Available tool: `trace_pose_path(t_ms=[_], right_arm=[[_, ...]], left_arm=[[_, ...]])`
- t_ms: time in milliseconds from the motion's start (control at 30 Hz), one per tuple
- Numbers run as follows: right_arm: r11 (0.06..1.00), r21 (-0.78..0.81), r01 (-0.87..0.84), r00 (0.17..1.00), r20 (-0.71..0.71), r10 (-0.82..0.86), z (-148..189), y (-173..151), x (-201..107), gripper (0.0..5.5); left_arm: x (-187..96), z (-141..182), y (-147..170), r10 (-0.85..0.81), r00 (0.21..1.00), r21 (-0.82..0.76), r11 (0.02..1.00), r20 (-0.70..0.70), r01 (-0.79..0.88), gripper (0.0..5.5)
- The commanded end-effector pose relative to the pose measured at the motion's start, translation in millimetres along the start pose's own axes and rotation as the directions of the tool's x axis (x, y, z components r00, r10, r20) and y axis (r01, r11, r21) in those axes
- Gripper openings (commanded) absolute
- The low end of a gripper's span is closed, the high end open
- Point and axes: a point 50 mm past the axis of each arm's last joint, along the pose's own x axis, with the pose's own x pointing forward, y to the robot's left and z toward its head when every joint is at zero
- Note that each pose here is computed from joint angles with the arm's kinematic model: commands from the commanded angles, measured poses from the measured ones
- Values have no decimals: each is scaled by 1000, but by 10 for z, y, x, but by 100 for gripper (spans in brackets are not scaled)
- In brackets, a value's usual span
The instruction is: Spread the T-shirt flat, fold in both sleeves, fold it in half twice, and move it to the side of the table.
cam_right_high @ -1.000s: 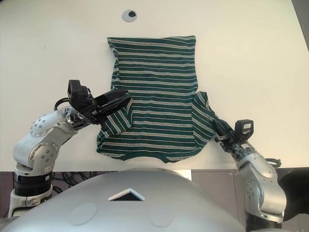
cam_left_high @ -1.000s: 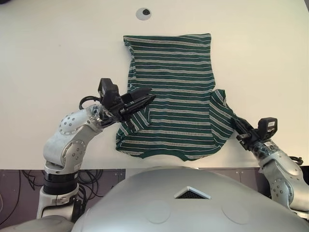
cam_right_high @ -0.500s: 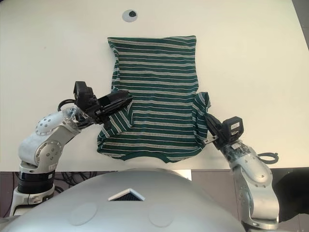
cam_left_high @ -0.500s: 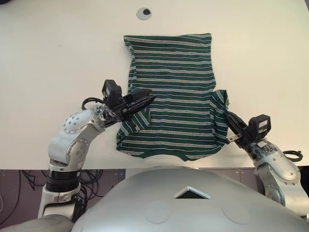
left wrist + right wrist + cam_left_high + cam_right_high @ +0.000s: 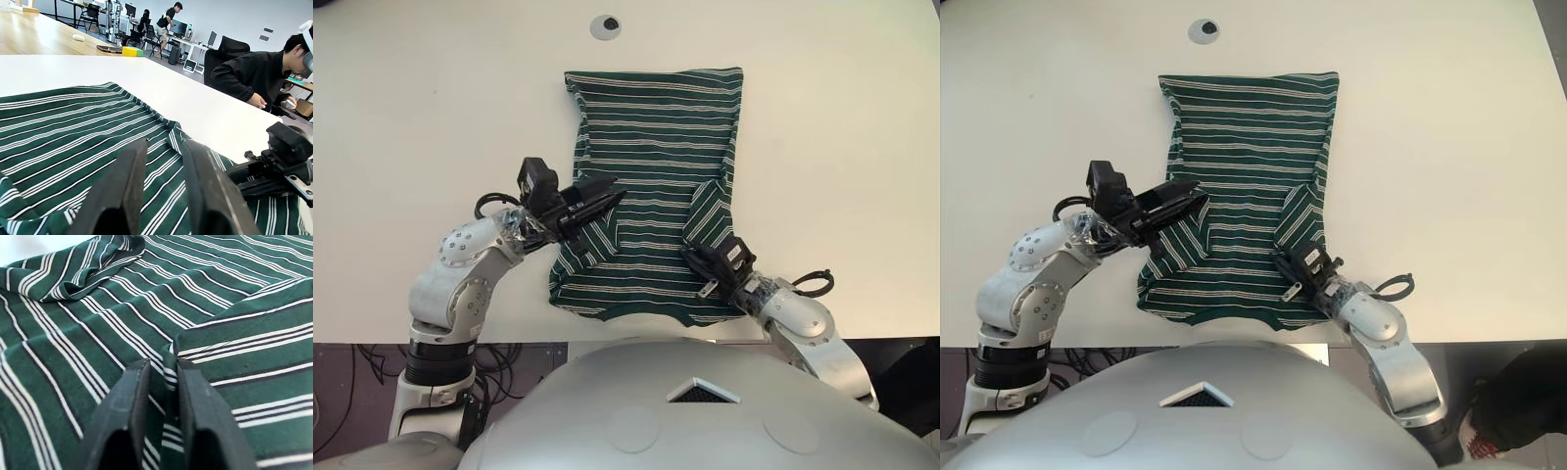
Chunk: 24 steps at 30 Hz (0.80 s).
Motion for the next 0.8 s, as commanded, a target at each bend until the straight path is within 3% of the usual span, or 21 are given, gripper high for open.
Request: trace_pose_path(t_ms=[33, 133, 267, 333, 400, 500, 600, 800], right_arm=[[996, 90, -18, 998, 57, 13, 82, -16, -141, 168], [980, 169, -101, 981, 184, 70, 278, -11, -331, 215], [954, 240, -182, 948, 299, 105, 463, -163, -655, 278], [983, 157, -99, 973, 221, 63, 427, -341, -791, 322], [999, -34, -25, 999, 44, 26, 271, -495, -917, 348], [956, -277, -96, 986, -157, 54, 55, -578, -1080, 348], [890, -439, -123, 970, -242, 15, -46, -669, -1135, 348], [821, -523, -228, 962, -249, 109, -248, -541, -938, 348]], left_arm=[[-119, 0, 104, 54, 997, 134, 990, -51, -47, 120], [-299, -22, 192, 77, 994, 346, 937, -81, -44, 120], [-596, 13, 233, -4, 980, 445, 890, -199, 94, 143], [-726, 18, 197, -62, 954, 458, 867, -292, 196, 184], [-878, -20, 253, -55, 906, 479, 834, -419, 272, 215], [-1025, -109, 283, -53, 812, 464, 799, -581, 383, 252], [-1070, -166, 307, -39, 756, 470, 763, -653, 445, 301], [-1056, -331, 207, -66, 711, 458, 722, -700, 518, 301]])
